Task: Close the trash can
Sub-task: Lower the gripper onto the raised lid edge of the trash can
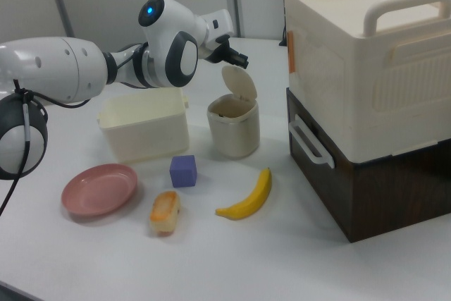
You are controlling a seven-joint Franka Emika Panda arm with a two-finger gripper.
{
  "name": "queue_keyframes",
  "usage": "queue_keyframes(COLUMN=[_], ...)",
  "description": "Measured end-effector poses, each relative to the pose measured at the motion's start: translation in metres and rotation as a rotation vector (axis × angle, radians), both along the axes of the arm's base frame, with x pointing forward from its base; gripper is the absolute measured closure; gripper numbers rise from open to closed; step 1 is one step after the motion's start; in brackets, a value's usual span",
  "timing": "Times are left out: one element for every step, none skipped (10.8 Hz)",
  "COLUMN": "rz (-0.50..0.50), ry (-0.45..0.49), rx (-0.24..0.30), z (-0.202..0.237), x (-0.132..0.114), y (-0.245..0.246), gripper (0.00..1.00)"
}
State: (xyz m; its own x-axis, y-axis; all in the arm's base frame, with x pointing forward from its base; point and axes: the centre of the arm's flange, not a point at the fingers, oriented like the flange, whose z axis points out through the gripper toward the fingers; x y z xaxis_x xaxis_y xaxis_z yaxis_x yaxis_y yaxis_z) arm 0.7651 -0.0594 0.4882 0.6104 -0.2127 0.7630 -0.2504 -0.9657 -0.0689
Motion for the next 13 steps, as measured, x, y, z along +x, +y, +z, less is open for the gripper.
queue_keyframes(rz=[0.003, 0.008, 0.013, 0.015, 0.019, 0.021, 0.022, 0.023, 0.027, 0.032, 0.034, 0.036, 0.04], ry=[0.0, 0.002, 0.004, 0.008, 0.012, 0.014, 0.014, 0.016, 0.023, 0.033, 0.044, 0.059, 0.073], rx=[-0.001, -0.005, -0.008, -0.011, -0.019, -0.025, -0.027, -0.028, -0.036, -0.044, -0.046, -0.048, -0.057], z=[0.0, -0.001, -0.003, -0.005, -0.007, -0.009, -0.009, -0.01, -0.013, -0.019, -0.025, -0.032, -0.039], x=[0.0, 0.0, 0.001, 0.001, 0.002, 0.002, 0.002, 0.002, 0.002, 0.002, 0.001, -0.001, -0.002], y=[0.001, 0.004, 0.006, 0.007, 0.007, 0.007, 0.008, 0.008, 0.009, 0.01, 0.01, 0.011, 0.011], gripper=[0.99, 0.99, 0.99, 0.99, 0.99, 0.99, 0.99, 0.99, 0.99, 0.99, 0.99, 0.99, 0.99])
